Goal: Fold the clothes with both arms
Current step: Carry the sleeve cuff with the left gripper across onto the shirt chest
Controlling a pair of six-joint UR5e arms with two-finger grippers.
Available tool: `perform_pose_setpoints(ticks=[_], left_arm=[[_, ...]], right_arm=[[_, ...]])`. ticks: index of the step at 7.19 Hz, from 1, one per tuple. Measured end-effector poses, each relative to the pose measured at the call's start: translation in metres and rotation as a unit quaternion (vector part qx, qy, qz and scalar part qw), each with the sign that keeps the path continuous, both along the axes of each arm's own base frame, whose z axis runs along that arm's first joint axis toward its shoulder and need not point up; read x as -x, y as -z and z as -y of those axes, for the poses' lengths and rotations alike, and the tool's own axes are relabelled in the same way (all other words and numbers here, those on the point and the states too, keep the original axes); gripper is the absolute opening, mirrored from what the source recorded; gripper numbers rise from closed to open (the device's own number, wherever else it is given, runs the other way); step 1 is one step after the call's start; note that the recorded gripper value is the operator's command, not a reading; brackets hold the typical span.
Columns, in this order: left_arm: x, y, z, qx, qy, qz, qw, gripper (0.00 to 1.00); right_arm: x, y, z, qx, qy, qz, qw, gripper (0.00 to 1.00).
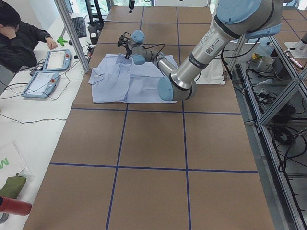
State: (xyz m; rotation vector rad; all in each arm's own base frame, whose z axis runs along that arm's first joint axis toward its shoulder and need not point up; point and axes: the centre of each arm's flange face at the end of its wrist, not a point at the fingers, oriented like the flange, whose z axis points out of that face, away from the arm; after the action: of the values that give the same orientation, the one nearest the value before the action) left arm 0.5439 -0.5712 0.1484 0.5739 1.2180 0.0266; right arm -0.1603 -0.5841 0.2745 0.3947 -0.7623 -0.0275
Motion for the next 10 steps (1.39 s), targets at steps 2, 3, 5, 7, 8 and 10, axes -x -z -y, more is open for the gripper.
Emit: perform_pose_setpoints(ticks=[2,3,5,7,8,10], left_arm=[[-0.022,0.01,-0.019,-0.005,-0.004,-0.004,1.0,0.99],[-0.029,0.013,-0.026,-0.006,-0.007,-0.004,0.9999,1.0],[-0.038,0.013,-0.033,0.003,0.004,-0.009,1.0,1.0],[-0.041,0.007,-0.034,-0.012,0.004,0.025,0.9996,1.0],[-0.039,0.002,-0.034,-0.033,-0.007,0.058,0.9978,1.0],[-0.029,-0.018,-0.042,-0.085,-0.052,0.097,0.9903,1.0]], right_arm=[[0.0,-0.002,0.0,0.002,-0.001,0.0,1.0,1.0],[0.0,-0.003,0.0,0.003,-0.001,-0.001,1.0,1.0],[0.0,-0.004,0.0,0.005,-0.002,-0.001,1.0,1.0],[0.003,0.0,-0.002,0.014,-0.012,0.008,0.9998,1.0],[0.008,0.003,-0.004,0.019,-0.015,0.012,0.9996,1.0],[0.009,0.009,-0.009,0.013,-0.024,0.007,0.9996,1.0]])
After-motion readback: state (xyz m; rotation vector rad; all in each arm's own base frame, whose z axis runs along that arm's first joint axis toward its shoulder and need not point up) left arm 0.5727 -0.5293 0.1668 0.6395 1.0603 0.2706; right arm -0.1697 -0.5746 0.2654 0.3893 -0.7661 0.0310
